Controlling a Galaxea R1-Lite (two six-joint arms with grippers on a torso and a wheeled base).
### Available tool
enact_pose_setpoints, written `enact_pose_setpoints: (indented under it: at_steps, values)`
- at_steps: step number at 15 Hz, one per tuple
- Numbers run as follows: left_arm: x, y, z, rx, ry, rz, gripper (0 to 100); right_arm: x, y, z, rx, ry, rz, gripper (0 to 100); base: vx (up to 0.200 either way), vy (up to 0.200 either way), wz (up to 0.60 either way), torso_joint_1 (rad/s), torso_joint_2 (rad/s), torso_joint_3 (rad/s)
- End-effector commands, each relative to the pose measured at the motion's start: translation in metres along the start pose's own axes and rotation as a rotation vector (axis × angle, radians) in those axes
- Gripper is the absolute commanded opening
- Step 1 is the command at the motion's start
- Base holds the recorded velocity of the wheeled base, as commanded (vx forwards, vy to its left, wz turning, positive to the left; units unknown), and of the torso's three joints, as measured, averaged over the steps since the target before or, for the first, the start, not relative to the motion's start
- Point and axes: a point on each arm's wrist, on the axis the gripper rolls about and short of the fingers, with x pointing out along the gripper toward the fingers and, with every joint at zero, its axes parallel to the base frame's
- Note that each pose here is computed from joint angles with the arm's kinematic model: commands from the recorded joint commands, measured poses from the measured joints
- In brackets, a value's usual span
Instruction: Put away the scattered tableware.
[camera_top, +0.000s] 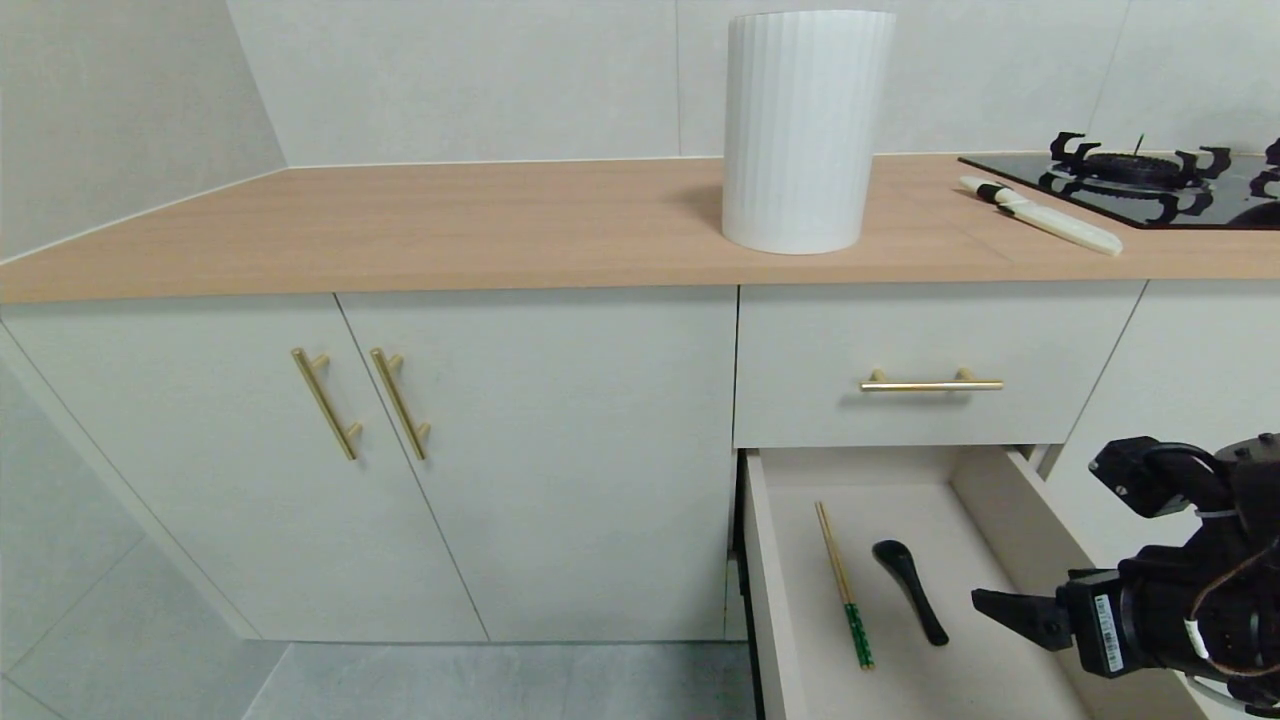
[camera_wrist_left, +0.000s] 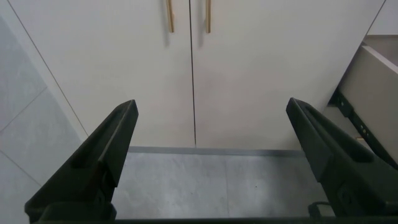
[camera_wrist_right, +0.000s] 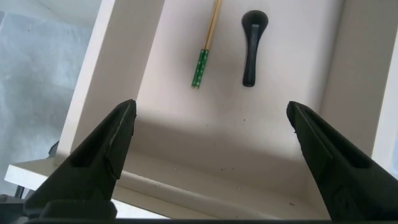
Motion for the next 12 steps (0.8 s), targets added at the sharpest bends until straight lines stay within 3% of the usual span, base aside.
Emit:
enact_pose_setpoints:
  at_steps: [1,9,12]
  values:
    - [0.0,0.0,0.0,-0.001,0.0,0.001,100,0.0013,0.0003,-0.0005,-0.001,0.006,0.0,100,-0.2,0.0,0.0,0.007,0.0,0.007]
    - [0.0,0.0,0.0,-0.001,0.0,0.001,100,0.0086,0.0001,-0.0049,-0.004,0.045,-0.007,100,-0.2,0.0,0.0,0.002,0.0,0.005]
    - [0.0,0.0,0.0,-0.001,0.0,0.001,100,0.0093,0.0016,-0.008,-0.014,0.063,-0.001,100,0.0,0.0,0.0,0.0,0.0,0.0]
